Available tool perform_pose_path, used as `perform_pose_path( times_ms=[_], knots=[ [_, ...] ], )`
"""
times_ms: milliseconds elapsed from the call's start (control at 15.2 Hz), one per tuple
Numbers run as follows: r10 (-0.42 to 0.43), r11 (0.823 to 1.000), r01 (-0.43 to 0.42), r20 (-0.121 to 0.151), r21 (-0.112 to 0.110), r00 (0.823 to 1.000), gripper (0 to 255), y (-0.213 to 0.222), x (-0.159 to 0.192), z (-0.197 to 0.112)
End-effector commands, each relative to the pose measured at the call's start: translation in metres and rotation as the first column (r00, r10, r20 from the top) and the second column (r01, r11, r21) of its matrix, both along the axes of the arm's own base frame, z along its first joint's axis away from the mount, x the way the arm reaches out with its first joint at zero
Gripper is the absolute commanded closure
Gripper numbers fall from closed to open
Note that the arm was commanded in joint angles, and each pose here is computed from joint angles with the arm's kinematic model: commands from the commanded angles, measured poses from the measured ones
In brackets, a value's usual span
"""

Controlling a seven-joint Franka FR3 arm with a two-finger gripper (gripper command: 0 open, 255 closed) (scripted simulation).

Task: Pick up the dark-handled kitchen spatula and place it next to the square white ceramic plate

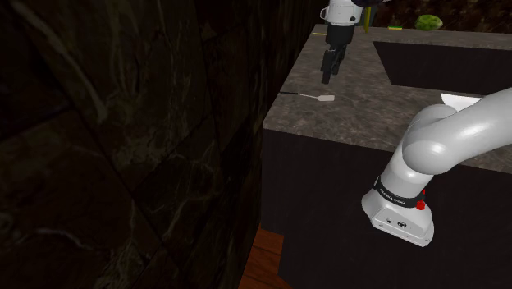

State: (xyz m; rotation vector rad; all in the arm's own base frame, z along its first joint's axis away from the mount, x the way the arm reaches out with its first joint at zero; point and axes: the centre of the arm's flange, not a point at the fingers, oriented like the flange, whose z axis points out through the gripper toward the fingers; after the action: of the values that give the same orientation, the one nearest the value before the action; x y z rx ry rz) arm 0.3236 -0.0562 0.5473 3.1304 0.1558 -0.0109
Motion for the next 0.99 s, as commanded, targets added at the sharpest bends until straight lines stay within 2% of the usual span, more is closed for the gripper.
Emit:
perform_pose_path(
  times_ms=[0,924],
  knots=[
    [0.021,1.0,-0.022,0.006,0.001,1.0,0,-0.019,0.012,-0.012],
    [0.154,0.988,-0.154,0.042,0.01,0.987,0,-0.156,0.099,-0.098]
  ],
)
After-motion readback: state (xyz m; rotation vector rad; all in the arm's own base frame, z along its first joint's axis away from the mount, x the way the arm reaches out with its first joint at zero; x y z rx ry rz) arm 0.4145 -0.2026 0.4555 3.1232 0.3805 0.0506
